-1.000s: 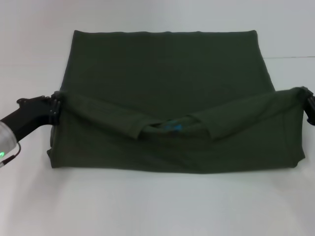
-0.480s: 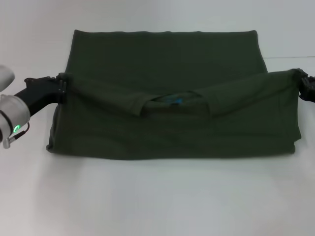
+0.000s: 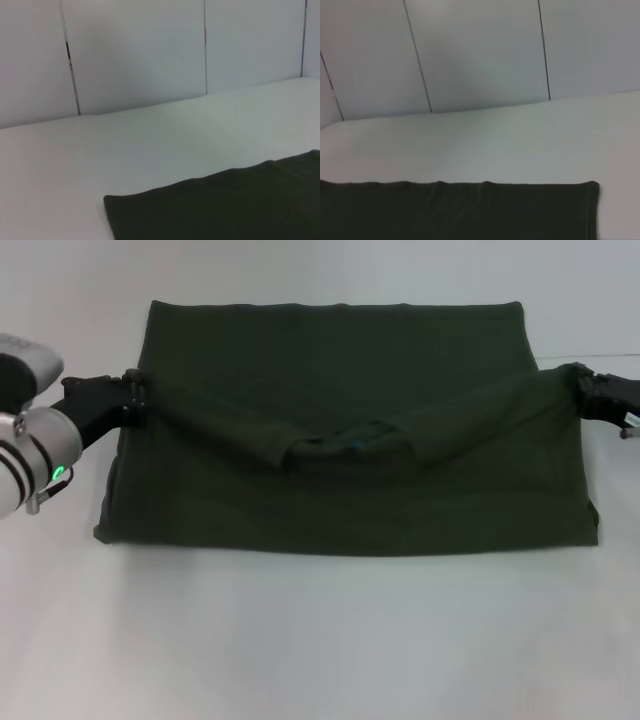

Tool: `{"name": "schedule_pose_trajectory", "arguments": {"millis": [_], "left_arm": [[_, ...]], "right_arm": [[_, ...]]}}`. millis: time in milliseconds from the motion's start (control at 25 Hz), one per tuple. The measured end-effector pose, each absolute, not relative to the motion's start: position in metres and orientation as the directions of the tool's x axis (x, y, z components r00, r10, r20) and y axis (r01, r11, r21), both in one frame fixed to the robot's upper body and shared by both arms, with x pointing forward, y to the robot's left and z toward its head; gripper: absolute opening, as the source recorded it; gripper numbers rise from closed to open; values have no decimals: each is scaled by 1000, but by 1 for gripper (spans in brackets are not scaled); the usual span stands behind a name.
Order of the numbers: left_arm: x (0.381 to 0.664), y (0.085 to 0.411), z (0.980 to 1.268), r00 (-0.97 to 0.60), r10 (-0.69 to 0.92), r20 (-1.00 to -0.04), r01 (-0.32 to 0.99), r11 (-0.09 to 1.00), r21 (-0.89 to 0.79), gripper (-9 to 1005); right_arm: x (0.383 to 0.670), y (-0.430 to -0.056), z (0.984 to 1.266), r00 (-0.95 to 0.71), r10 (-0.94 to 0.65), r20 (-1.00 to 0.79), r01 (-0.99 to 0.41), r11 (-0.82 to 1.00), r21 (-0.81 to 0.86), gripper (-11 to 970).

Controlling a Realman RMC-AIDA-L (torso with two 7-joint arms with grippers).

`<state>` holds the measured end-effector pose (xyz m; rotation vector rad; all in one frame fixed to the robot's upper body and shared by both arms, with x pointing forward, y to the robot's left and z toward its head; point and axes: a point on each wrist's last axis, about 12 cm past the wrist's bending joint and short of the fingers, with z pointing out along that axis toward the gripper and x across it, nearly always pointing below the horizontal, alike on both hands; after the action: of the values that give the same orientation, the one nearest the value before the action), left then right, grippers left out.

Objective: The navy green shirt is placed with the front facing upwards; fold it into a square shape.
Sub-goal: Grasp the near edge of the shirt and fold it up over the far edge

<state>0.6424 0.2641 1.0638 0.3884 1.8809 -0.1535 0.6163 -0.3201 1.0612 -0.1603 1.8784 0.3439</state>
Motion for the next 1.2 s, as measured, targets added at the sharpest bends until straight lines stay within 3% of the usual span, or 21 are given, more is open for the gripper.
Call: {"name": "schedule_pose_trajectory", "arguments": {"millis": [880, 1200], "left_arm": [[652, 245, 1063, -318, 261, -911, 336, 930, 150, 141], [650, 240, 1060, -326, 236, -916, 326, 937, 126, 148]], "right_arm": [[632, -309, 1055, -409, 6, -912, -215, 971, 102, 150], [635, -298, 1054, -441, -29, -897, -249, 964, 91, 171]]}}
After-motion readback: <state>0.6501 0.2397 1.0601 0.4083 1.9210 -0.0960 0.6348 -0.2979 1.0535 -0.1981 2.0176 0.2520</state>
